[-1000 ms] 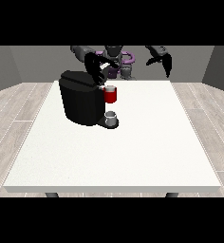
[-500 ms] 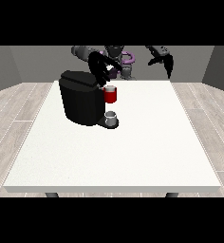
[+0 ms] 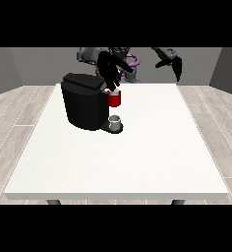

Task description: Insert the coffee pod into the coffee machine and close the lid

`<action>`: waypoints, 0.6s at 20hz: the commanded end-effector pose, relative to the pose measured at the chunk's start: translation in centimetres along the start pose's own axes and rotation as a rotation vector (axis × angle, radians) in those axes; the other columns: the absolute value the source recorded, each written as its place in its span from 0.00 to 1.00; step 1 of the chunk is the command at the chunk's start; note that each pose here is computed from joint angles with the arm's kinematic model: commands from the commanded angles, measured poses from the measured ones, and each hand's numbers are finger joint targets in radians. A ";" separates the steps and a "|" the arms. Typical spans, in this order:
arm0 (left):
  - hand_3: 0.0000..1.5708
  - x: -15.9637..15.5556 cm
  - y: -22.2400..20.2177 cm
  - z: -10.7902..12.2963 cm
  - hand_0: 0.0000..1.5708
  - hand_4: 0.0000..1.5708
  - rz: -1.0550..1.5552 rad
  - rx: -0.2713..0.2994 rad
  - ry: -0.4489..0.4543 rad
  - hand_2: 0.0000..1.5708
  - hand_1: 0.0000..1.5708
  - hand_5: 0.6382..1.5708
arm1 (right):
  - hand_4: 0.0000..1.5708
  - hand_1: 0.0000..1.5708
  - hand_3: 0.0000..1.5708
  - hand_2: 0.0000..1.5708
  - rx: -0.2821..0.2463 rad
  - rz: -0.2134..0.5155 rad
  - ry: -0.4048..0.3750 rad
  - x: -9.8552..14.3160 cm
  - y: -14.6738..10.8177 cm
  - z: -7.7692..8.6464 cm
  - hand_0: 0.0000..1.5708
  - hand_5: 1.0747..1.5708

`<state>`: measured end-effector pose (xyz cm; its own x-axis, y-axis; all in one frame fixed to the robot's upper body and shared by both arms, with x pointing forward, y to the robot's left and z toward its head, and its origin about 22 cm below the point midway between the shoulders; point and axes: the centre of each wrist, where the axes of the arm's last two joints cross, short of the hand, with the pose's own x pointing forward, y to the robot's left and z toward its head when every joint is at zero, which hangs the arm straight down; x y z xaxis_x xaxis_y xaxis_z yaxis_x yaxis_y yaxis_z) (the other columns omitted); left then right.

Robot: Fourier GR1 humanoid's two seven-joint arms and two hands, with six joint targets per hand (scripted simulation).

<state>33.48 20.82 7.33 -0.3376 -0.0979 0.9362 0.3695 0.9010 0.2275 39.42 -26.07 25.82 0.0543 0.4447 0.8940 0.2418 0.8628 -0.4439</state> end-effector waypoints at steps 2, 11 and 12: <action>0.00 1.0 -1.2 -1.3 0.00 0.18 -0.002 -0.082 -0.051 0.00 0.00 1.00 | 0.00 0.00 0.00 0.00 0.106 -0.069 -0.347 5.9 2.8 1.9 0.00 1.00; 0.00 5.4 -2.7 -4.6 0.00 0.22 -0.046 -0.155 -0.130 0.00 0.00 1.00 | 0.08 0.00 0.00 0.00 0.086 -0.122 -0.458 7.4 1.3 1.6 0.00 1.00; 0.00 5.2 -2.4 -4.6 0.00 0.21 -0.047 -0.155 -0.142 0.00 0.00 1.00 | 0.06 0.00 0.00 0.00 0.083 -0.143 -0.483 8.1 1.9 1.8 0.00 1.00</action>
<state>34.69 16.96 11.59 -0.4418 -0.0694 0.8944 0.4593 0.8390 0.2919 38.47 -22.55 30.97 -0.3039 0.4010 0.8642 0.1772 0.9151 -0.3623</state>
